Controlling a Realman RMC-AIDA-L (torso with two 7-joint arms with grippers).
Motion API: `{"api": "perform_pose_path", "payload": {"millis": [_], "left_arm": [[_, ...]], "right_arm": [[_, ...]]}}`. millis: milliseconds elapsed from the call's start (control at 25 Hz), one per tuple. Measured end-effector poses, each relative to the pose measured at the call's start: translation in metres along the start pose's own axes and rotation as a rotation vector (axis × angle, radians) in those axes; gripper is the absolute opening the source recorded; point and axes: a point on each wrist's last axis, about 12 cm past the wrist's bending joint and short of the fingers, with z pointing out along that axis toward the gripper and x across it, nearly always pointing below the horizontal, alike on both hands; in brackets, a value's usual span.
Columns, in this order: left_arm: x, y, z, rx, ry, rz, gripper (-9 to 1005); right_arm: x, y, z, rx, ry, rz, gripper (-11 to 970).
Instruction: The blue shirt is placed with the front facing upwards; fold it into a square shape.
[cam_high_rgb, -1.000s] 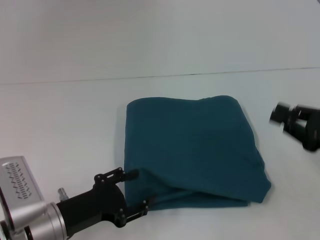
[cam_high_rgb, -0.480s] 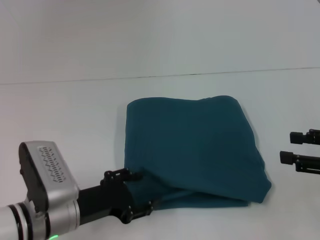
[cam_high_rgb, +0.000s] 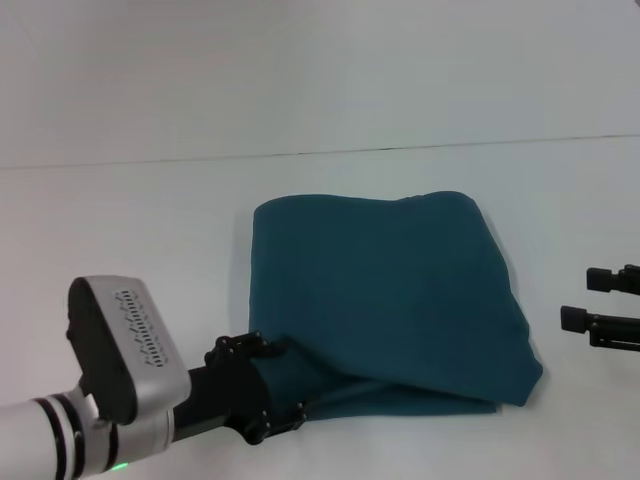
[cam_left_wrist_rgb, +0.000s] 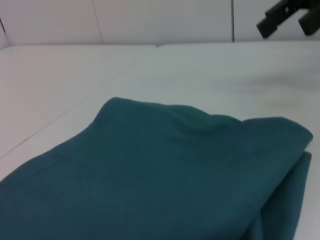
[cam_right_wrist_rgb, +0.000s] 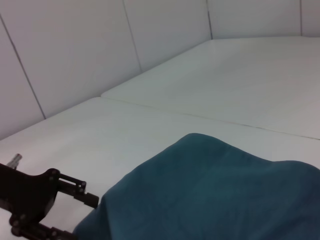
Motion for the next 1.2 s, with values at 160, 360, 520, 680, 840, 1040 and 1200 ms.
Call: {"api": "perform_pose_path", "payload": {"millis": [160, 360, 520, 680, 840, 1040, 1200], "left_arm": [[-0.006, 0.001, 0.001, -0.007, 0.056, 0.024, 690], [-0.010, -0.005, 0.000, -0.028, 0.125, 0.073, 691], [-0.010, -0.005, 0.000, -0.047, 0.150, 0.067, 691], [-0.010, -0.004, -0.001, -0.051, 0.153, 0.063, 688], [-0.012, -0.006, 0.000, -0.039, 0.155, 0.081, 687], [-0.013, -0.009, 0.002, -0.030, 0.163, 0.100, 678], [-0.014, -0.008, 0.003, -0.034, 0.167, 0.111, 659]], "right_arm": [[0.003, -0.001, 0.000, 0.007, -0.002, 0.011, 851], [0.005, -0.001, 0.001, 0.011, -0.002, 0.026, 838], [0.006, -0.002, 0.002, 0.017, -0.001, 0.033, 838], [0.008, -0.001, 0.003, 0.012, -0.003, 0.044, 837], [0.009, -0.001, 0.003, 0.011, -0.001, 0.046, 837], [0.010, -0.002, 0.002, 0.018, -0.004, 0.052, 837], [0.011, -0.002, 0.001, 0.021, -0.005, 0.055, 838]]}}
